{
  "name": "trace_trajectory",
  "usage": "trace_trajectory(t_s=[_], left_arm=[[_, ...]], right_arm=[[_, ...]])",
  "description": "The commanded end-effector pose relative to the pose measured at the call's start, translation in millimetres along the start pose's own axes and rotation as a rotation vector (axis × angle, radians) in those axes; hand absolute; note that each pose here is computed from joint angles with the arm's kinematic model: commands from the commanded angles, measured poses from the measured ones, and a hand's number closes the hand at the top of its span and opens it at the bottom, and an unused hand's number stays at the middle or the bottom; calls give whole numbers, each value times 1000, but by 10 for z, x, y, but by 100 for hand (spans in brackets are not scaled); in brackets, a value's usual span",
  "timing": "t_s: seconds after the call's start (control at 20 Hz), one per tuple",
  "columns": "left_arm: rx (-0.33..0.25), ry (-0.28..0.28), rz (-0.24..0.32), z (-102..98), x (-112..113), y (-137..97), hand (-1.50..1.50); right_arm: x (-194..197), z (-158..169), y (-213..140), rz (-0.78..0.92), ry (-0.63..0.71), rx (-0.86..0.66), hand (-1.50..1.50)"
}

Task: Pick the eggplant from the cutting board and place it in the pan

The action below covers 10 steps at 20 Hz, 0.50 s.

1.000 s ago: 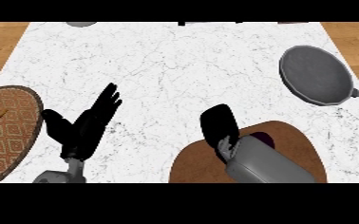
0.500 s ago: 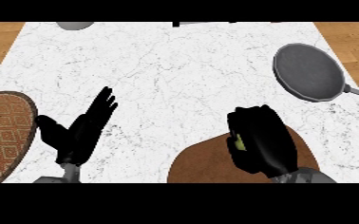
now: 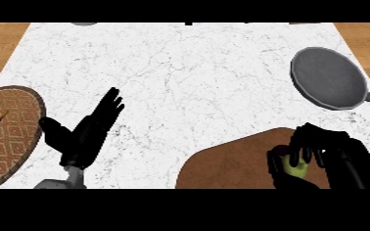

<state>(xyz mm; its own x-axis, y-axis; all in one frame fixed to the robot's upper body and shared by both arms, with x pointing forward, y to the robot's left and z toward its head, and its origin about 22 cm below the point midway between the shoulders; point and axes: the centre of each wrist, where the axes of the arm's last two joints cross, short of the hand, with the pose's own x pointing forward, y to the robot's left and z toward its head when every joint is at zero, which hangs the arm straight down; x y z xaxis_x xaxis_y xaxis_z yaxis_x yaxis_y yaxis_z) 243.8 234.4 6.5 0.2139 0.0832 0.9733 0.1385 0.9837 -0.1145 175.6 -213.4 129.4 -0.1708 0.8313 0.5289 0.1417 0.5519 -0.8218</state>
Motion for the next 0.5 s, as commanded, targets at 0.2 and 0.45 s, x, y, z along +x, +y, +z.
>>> trace_trajectory(t_s=[0.2, 0.45], left_arm=[[-50, -2, -1, -202, 102, -140, 0], [-59, -13, -29, -179, 132, -327, 0]], right_arm=[[-963, 10, -129, -146, 99, -99, 150], [-1494, -463, -320, 15, 97, -163, 150]])
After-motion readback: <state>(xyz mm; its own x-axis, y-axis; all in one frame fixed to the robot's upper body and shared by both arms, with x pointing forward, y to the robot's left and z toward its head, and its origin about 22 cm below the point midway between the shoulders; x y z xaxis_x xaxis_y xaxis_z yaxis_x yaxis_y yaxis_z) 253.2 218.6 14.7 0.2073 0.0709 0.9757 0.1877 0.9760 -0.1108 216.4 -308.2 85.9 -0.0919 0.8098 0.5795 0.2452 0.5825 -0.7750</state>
